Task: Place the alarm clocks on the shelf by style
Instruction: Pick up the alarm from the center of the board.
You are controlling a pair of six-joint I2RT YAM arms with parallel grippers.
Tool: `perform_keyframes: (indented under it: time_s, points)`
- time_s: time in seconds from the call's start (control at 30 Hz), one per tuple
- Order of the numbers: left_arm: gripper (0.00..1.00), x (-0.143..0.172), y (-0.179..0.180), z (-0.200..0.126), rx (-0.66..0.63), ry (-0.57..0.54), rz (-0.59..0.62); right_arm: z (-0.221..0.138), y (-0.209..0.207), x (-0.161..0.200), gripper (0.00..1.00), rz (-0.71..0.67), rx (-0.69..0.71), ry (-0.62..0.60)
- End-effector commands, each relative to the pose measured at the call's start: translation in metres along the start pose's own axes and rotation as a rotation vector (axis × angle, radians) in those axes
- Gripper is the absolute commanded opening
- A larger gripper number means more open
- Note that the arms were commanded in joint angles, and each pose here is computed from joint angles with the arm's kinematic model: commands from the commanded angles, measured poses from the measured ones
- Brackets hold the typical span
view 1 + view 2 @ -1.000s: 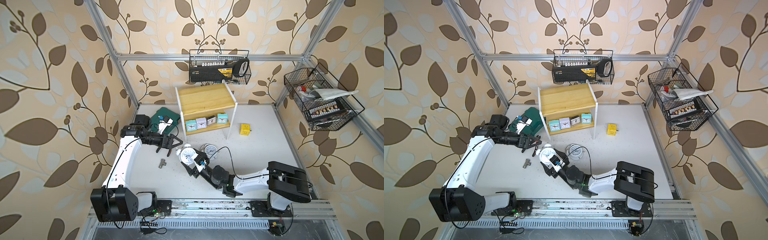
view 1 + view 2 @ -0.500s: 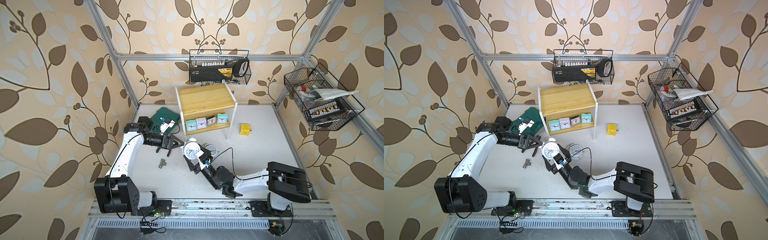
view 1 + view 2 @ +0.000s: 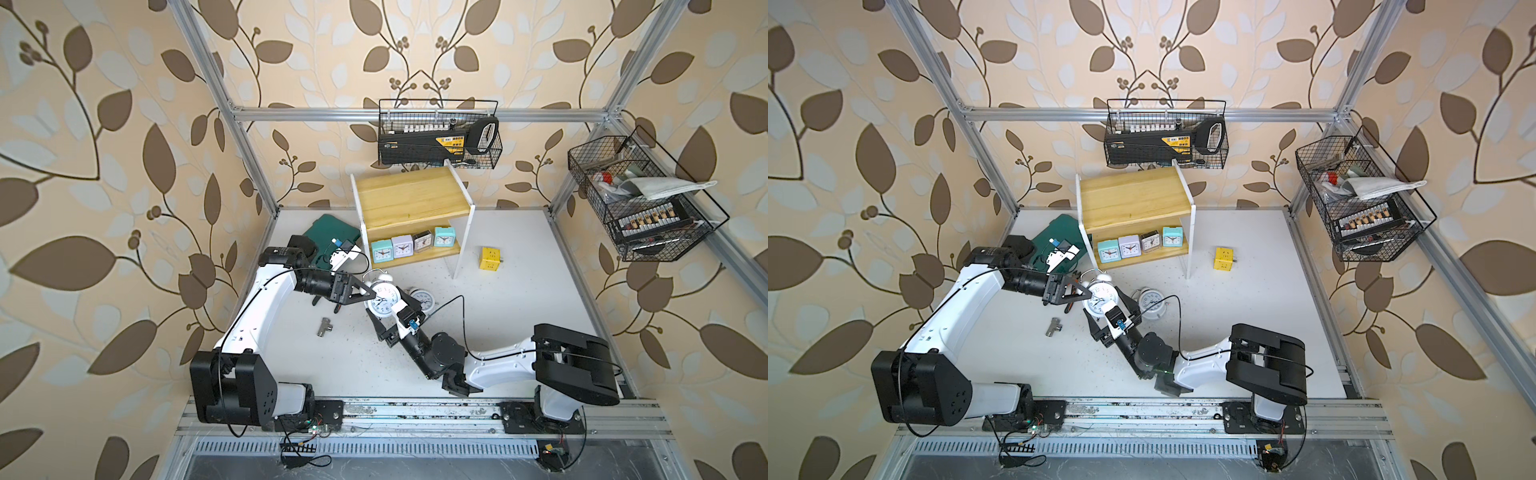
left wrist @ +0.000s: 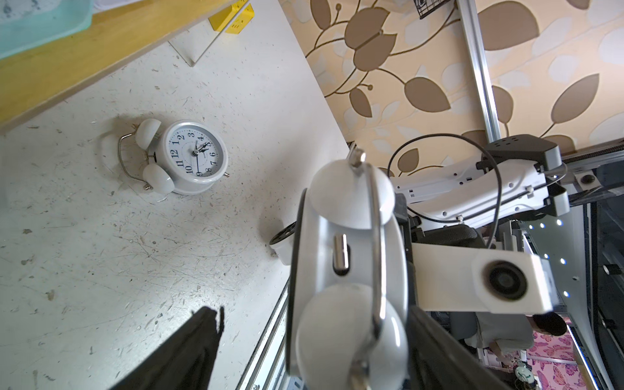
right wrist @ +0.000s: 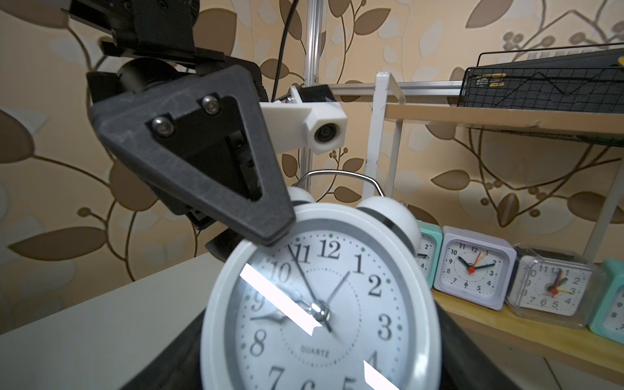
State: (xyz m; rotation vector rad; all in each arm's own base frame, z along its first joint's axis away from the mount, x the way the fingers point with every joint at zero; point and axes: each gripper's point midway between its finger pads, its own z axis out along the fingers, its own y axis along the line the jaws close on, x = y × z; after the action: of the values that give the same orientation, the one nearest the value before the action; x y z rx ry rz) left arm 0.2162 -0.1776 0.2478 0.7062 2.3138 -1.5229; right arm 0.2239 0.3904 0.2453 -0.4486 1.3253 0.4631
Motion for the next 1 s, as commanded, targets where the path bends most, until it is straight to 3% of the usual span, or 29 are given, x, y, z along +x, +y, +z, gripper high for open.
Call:
perform_keyframes:
  time_s: [0.0,0.67,0.77,0.97]
  points:
    - [0.83,0.002,-0.008,0.000,-0.007,-0.003,0.051,0.006,0.003,-0.019,0.56,0.044,0.027,-0.055]
    - [0.42,0.007,-0.013,0.000,-0.038,-0.009,0.121,0.011,0.003,-0.011,0.59,0.011,0.077,-0.026]
    - [0.38,0.006,-0.014,-0.001,-0.045,-0.014,0.133,0.011,0.006,-0.012,0.65,0.002,0.067,-0.022]
    - [0.25,-0.002,-0.013,-0.007,-0.111,-0.019,0.174,0.010,0.015,-0.008,0.90,-0.034,0.014,0.051]
